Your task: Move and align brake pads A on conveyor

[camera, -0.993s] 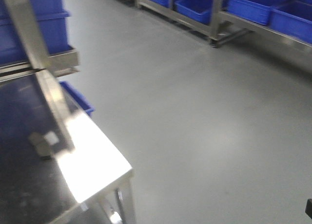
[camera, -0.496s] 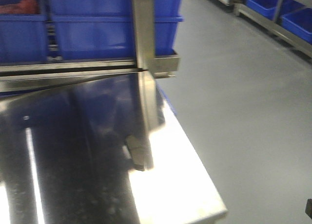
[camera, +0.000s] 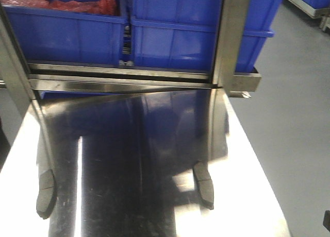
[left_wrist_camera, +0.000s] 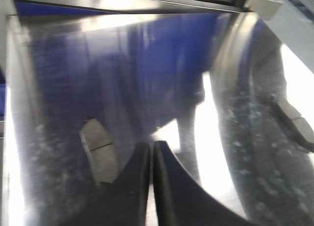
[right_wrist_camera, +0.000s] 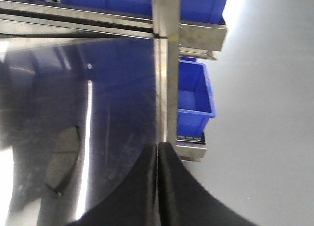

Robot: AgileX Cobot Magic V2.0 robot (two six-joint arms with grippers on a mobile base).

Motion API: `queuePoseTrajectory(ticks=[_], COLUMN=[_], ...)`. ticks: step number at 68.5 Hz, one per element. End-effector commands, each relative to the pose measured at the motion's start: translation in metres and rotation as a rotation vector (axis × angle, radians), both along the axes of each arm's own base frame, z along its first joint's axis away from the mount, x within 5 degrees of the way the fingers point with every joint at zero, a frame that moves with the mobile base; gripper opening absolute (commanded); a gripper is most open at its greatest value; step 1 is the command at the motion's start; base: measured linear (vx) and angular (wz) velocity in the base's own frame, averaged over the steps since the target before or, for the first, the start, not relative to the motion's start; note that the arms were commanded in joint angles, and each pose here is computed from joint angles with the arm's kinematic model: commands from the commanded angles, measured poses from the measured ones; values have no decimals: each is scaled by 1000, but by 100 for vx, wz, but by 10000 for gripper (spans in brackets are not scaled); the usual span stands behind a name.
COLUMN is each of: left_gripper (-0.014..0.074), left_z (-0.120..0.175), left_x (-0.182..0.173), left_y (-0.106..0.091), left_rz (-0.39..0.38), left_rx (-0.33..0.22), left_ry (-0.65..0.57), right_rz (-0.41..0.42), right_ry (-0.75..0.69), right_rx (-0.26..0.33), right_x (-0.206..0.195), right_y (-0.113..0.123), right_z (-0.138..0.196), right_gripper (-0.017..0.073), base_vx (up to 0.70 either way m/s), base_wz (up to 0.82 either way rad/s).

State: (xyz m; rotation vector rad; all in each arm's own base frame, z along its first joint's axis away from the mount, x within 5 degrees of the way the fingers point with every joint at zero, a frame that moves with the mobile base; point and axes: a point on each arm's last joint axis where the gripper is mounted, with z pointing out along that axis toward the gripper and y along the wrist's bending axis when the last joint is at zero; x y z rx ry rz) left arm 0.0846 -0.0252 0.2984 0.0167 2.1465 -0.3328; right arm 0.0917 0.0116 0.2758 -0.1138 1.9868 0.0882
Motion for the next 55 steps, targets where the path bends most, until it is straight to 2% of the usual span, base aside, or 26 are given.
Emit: queuePoseTrajectory(ticks=[1, 19, 55], left_gripper=[-6, -6, -6], left_z=[12, 12, 12], left_x=[4, 4, 4], left_y=[-2, -2, -2], left_rz=[-3, -3, -3], left_rx=[-28, -28, -28], left_ry=[-78, -78, -78], right_rz=[1, 1, 1], right_ry=[-88, -88, -88], right_rx=[-3, -3, -3], right_x=[3, 3, 3], right_y=[0, 0, 0], right_z=[14, 14, 14], right_gripper=[-10, -10, -10], base_vx=[9, 5, 0], base_wz=[34, 20, 0])
